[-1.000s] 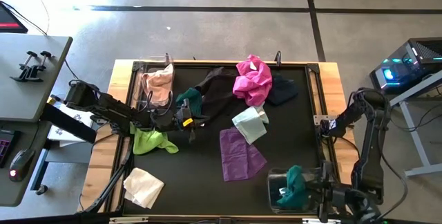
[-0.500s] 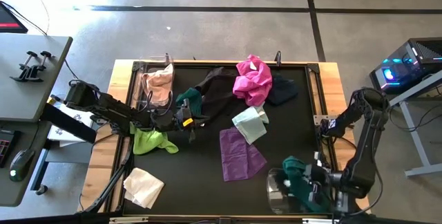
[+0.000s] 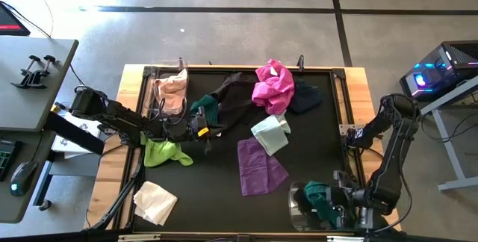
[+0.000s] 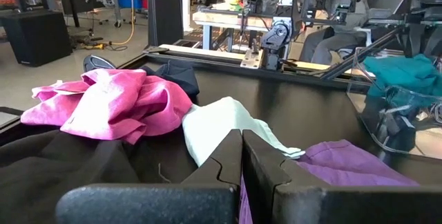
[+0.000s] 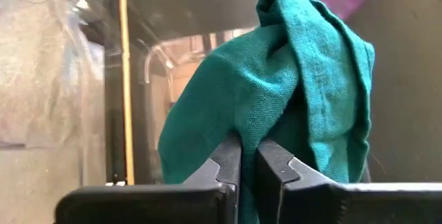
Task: Sort towels by color in basket
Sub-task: Put the right green towel into the bottom transparent bin
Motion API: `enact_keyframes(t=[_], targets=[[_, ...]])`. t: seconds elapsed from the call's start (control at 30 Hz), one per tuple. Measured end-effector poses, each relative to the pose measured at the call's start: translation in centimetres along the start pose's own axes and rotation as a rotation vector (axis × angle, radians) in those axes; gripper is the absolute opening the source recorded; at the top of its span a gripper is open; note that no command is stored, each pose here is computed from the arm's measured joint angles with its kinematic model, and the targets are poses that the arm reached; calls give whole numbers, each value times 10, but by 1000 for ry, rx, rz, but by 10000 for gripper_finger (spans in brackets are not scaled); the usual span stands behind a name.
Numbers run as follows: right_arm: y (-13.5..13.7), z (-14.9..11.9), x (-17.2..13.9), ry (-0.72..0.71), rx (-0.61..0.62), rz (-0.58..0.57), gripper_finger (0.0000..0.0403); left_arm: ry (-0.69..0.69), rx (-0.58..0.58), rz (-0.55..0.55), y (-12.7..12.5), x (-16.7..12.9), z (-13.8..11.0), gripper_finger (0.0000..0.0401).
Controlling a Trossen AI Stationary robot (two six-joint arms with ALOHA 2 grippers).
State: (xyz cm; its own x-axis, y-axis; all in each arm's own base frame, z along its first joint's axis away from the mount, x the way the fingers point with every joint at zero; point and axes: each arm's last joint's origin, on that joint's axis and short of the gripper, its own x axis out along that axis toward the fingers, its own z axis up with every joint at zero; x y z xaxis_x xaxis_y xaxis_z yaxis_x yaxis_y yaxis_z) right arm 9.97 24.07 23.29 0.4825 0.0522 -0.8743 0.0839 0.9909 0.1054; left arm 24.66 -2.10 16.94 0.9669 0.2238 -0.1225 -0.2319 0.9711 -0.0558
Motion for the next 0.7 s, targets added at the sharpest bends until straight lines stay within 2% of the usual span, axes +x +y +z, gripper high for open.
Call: enact_keyframes(t=[0.37,0.7], targets=[[2,20,9,30,113,75,20,0,0,2,0,0,0,0],[-1,35,15,35,288,82,89,1,1,2,0,0,0,0]])
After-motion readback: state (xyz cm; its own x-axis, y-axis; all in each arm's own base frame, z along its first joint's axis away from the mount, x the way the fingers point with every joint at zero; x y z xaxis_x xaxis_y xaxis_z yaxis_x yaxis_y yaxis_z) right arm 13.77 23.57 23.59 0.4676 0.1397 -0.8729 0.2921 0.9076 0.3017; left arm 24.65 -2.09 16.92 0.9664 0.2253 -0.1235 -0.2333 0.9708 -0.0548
